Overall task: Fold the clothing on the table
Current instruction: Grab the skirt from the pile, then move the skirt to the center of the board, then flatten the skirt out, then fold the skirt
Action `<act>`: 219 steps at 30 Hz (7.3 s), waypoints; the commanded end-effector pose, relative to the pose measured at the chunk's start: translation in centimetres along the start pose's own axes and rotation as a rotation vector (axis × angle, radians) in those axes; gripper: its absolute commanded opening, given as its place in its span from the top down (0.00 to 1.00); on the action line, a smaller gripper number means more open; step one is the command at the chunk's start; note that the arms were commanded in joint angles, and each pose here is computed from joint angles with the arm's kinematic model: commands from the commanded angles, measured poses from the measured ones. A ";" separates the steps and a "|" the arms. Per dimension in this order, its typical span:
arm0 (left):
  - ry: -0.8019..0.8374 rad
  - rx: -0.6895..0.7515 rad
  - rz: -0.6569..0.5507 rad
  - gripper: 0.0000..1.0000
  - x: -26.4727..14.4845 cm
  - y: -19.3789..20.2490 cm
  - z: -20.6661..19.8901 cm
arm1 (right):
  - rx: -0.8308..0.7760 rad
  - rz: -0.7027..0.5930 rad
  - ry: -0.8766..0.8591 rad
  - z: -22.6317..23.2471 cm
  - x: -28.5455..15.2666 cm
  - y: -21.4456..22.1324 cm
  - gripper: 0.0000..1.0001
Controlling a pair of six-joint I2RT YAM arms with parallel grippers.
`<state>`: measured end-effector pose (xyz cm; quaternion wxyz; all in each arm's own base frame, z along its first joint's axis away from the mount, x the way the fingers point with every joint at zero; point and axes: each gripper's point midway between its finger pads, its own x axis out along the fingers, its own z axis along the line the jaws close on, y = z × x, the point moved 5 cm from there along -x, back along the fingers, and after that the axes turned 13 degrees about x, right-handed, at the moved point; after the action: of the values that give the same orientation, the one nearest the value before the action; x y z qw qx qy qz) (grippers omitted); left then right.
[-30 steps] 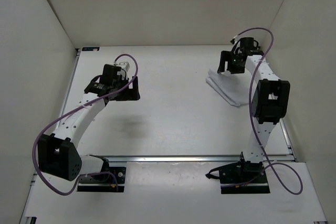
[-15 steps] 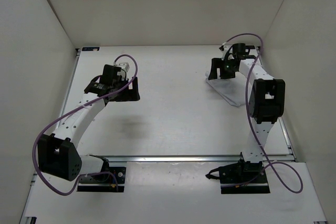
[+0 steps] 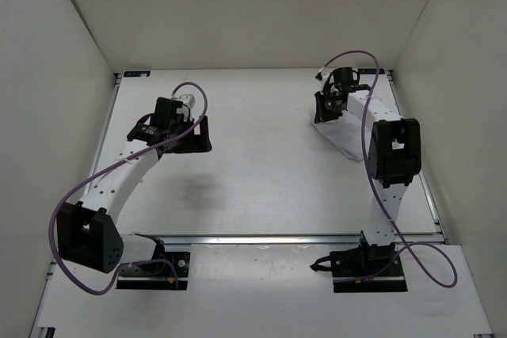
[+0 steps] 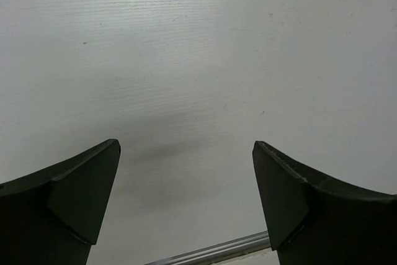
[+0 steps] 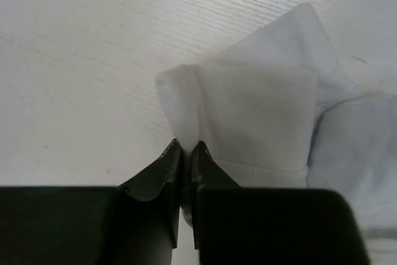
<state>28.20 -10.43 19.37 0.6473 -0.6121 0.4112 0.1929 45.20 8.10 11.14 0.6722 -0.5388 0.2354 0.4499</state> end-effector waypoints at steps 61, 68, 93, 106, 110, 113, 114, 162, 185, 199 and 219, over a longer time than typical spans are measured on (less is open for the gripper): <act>0.742 -0.070 -0.120 0.07 0.5 8.7 -10.6 | 0.174 0.015 -0.358 10.8 -12.0 14.4 1.00; 0.770 -0.051 -0.121 0.17 1.4 8.6 -11.3 | 0.172 0.021 -0.351 10.7 -12.2 14.3 1.00; 0.810 -0.032 -0.061 0.70 2.7 9.2 -12.0 | 0.186 0.005 -0.315 9.7 -12.2 14.2 1.00; 0.774 0.007 0.056 1.00 3.8 9.7 -12.2 | 0.189 -0.023 -0.338 9.4 -11.7 14.1 0.46; 0.770 0.022 0.044 1.00 3.7 9.4 -12.4 | 0.172 -0.024 -0.338 9.2 -11.2 13.7 0.40; 0.783 0.028 0.049 1.00 3.6 9.6 -12.4 | 0.153 -0.029 -0.319 8.9 -10.8 13.0 0.37; 0.783 0.029 0.059 1.00 3.8 9.7 -12.5 | 0.157 -0.025 -0.305 8.6 -10.7 12.8 0.37; 0.786 0.036 0.105 1.00 4.0 10.3 -11.7 | 0.079 0.134 -0.221 6.6 -2.1 12.6 0.41; 0.784 0.037 0.107 1.00 4.0 10.0 -11.6 | 0.093 0.126 -0.236 7.3 -0.9 11.8 1.00; 0.372 0.150 -0.172 1.00 1.1 -5.2 -5.6 | -0.062 -0.464 -0.190 11.5 -18.1 -5.2 0.99; 0.040 0.281 -0.515 1.00 -5.3 -13.4 -4.0 | -0.034 -0.578 -0.082 6.2 -20.2 -1.2 1.00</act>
<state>35.96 -16.10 37.80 0.7388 -0.6163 0.2479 -0.1133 37.06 9.47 33.76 0.7764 -0.5633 -0.0247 0.2816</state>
